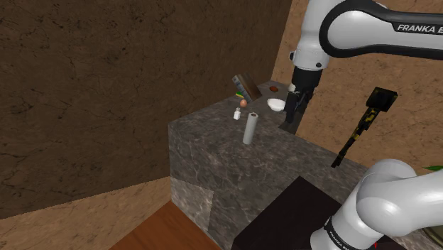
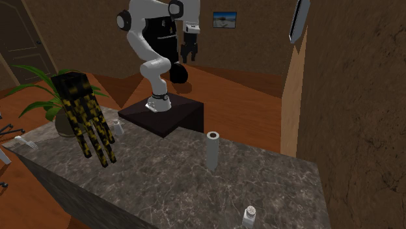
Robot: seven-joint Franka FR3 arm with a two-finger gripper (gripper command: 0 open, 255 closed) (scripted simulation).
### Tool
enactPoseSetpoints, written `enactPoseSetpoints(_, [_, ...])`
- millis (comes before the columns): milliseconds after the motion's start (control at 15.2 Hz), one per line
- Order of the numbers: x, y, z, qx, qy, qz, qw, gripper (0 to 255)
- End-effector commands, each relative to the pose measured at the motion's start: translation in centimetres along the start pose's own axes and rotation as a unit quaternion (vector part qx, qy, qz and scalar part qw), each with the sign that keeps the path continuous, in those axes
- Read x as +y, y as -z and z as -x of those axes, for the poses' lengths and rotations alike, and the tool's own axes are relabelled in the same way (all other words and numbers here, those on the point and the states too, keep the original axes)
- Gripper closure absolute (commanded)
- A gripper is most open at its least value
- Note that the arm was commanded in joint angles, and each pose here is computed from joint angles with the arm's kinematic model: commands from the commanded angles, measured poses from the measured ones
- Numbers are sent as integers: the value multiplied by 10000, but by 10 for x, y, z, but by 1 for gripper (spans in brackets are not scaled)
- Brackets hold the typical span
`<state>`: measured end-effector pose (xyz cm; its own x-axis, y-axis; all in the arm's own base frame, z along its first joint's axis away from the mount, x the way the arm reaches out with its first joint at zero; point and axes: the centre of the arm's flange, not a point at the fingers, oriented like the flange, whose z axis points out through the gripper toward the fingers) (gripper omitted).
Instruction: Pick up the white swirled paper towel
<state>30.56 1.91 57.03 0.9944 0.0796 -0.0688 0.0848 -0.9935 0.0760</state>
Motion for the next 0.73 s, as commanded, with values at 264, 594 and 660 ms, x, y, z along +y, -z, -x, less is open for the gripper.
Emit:
enactPoseSetpoints(264, [31,-22,-38,14,-101,-72,9999,0])
enactPoseSetpoints(594, [70,-51,-85,31,-227,-163,9996,0])
enactPoseSetpoints(660, [78,-56,-94,35,-252,-181,9995,0])
